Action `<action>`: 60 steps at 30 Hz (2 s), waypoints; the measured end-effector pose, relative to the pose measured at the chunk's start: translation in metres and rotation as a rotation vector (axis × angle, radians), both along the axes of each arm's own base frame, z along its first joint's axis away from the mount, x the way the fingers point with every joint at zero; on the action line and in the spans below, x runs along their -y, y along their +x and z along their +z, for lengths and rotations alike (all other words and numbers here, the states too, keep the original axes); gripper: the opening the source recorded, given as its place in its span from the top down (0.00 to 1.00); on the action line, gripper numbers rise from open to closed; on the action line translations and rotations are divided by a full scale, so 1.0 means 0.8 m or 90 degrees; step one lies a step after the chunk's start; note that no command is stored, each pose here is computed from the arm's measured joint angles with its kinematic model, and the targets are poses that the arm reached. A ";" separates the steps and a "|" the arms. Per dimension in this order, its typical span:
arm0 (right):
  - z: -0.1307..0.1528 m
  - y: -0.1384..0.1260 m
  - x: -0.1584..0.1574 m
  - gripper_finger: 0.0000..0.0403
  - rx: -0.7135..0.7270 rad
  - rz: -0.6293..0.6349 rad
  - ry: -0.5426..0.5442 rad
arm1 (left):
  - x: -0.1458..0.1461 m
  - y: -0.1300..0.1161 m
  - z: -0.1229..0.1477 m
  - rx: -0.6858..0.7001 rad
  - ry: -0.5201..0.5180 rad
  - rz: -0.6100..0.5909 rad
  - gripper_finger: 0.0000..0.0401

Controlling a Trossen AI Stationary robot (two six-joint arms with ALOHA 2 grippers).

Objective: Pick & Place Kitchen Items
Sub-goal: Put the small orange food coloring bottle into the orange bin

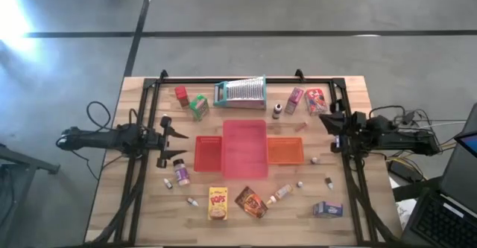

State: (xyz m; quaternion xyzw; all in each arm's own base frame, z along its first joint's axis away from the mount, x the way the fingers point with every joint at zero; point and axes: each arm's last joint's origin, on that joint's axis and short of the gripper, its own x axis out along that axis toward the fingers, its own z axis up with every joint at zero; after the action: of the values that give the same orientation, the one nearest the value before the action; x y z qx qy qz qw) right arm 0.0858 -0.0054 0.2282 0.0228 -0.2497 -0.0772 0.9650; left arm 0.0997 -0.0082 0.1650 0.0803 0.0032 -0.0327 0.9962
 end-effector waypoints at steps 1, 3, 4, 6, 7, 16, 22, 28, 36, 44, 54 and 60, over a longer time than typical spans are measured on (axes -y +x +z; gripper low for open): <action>0.004 -0.001 0.000 0.98 -0.006 -0.005 -0.009 | 0.000 0.000 0.000 0.001 0.009 0.000 0.41; 0.012 -0.002 0.000 0.98 -0.039 -0.008 -0.009 | 0.000 0.000 0.000 0.003 0.018 0.001 0.41; 0.017 -0.002 0.000 0.98 -0.061 -0.008 -0.006 | 0.000 0.000 0.001 0.005 0.018 0.001 0.41; 0.027 -0.003 0.000 0.98 -0.107 -0.008 -0.001 | 0.000 0.000 0.001 0.006 0.015 0.001 0.41; 0.032 -0.002 0.001 0.98 -0.133 -0.015 0.007 | 0.000 0.000 0.001 0.005 0.015 0.001 0.41; 0.085 0.013 0.007 0.92 -0.319 -0.107 0.099 | 0.000 0.000 0.000 0.002 0.015 0.001 0.41; 0.101 0.034 0.012 0.72 -0.469 -0.200 0.104 | 0.000 0.000 0.001 0.008 -0.004 0.002 0.41; 0.122 0.052 0.016 0.53 -0.505 -0.272 0.169 | 0.000 0.000 0.009 0.037 -0.192 -0.004 0.41; 0.141 0.072 0.029 0.38 -0.597 -0.338 0.266 | 0.000 -0.001 0.015 0.062 -0.260 -0.012 0.41; 0.144 0.099 0.039 0.33 -0.657 -0.395 0.272 | 0.000 -0.001 0.015 0.060 -0.263 -0.019 0.41; 0.137 0.087 0.036 0.39 -0.951 -0.399 0.205 | 0.000 -0.001 0.015 0.061 -0.260 -0.019 0.41; 0.117 0.066 0.031 0.45 -1.070 -0.338 0.110 | 0.000 -0.001 0.016 0.060 -0.311 -0.021 0.41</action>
State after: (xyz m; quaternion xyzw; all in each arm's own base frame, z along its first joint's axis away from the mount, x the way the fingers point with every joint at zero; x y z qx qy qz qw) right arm 0.1384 -0.0305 0.3222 -0.0269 0.5516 -0.3082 0.7746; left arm 0.0989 -0.0084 0.1775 -0.1611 -0.0524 -0.0452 0.9845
